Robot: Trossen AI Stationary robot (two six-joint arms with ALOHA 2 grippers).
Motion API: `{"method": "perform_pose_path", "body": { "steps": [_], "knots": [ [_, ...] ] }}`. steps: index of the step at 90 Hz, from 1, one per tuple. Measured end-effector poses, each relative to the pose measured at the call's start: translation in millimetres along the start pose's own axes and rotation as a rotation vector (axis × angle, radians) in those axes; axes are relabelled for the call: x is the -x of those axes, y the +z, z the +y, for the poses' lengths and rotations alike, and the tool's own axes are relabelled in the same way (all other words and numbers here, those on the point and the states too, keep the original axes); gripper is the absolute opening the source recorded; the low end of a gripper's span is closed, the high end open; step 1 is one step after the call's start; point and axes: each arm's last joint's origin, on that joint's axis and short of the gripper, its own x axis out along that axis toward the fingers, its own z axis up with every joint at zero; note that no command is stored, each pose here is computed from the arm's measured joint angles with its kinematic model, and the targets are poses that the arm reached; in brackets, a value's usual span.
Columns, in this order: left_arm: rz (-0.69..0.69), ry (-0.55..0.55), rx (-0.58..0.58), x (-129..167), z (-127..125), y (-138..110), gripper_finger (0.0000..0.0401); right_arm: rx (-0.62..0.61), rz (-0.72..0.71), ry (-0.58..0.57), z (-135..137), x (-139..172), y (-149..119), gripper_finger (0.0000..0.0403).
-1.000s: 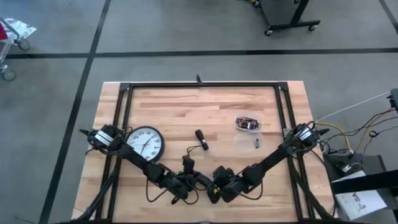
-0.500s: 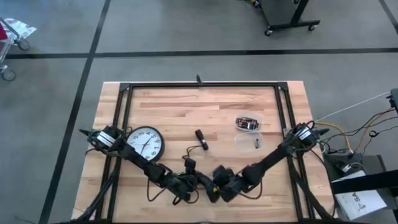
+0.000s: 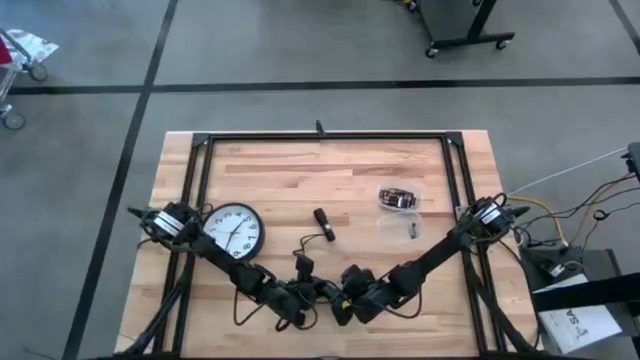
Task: Insert battery
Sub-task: Close the remote’s battery compartment cover
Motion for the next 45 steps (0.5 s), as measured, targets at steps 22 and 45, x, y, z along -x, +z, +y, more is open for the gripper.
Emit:
{"method": "perform_pose_path", "body": {
  "steps": [22,45],
  "knots": [
    [0.016,-0.069,0.13,12.6,9.3,11.2,0.0078,0.15,0.023,0.042,7.3,11.0,7.9,0.0228],
    [0.09,-0.216,0.287,25.6,27.2,21.7,0.0059,0.435,-0.05,0.096,24.0,46.8,28.0,0.0246]
  ]
}}
